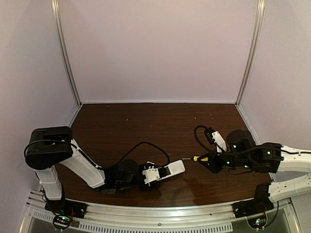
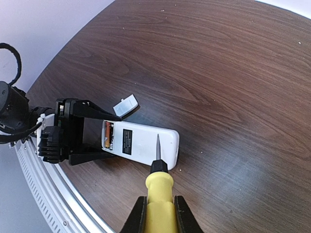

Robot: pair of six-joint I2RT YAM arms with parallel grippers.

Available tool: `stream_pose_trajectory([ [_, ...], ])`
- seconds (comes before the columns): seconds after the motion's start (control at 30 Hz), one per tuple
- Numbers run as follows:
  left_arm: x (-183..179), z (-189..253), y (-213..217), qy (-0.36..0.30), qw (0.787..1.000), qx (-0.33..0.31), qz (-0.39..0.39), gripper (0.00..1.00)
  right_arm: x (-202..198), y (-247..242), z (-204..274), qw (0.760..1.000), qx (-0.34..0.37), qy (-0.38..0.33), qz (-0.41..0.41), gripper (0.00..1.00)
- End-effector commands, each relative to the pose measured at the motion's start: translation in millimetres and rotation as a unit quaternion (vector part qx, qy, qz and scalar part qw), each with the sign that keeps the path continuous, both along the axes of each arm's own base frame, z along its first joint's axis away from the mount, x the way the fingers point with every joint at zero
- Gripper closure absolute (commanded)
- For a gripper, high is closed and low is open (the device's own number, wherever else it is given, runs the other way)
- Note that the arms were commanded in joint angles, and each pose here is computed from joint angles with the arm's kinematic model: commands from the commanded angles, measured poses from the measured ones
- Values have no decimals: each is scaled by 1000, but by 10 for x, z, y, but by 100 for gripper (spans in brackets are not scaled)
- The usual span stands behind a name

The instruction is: Unload the batteries from the remote control

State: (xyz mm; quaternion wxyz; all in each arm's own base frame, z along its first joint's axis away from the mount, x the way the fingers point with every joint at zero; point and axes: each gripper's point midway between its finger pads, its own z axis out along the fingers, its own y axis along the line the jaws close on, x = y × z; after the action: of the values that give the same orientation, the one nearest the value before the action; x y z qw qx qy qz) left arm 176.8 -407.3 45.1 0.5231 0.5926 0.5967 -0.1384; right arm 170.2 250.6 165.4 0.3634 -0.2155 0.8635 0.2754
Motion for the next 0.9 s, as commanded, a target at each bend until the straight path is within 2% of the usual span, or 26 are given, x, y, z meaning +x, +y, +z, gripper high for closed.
stream_pose_trajectory([
  [0.0, 126, 233, 67, -51, 997, -50, 26, 100, 114, 38, 191, 999, 12, -34, -13, 100],
  [0.13, 156, 141, 138, -21, 999, -29, 29, 100, 130, 76, 174, 999, 9, -34, -9, 100],
  [0.3, -60, 62, 96, 53, 997, -31, -48, 100, 141, 140, 172, 999, 6, -32, -2, 100],
  [0.4, -107, 37, 102, 78, 994, -32, -65, 100, 143, 168, 178, 999, 6, -31, 2, 100],
  [0.7, -147, 92, 138, 94, 991, -53, -73, 100, 124, 224, 225, 1000, 14, -23, 11, 100],
  [0.87, -146, 89, 150, 92, 992, -53, -72, 100, 34, 324, 188, 999, 21, 11, 33, 100],
])
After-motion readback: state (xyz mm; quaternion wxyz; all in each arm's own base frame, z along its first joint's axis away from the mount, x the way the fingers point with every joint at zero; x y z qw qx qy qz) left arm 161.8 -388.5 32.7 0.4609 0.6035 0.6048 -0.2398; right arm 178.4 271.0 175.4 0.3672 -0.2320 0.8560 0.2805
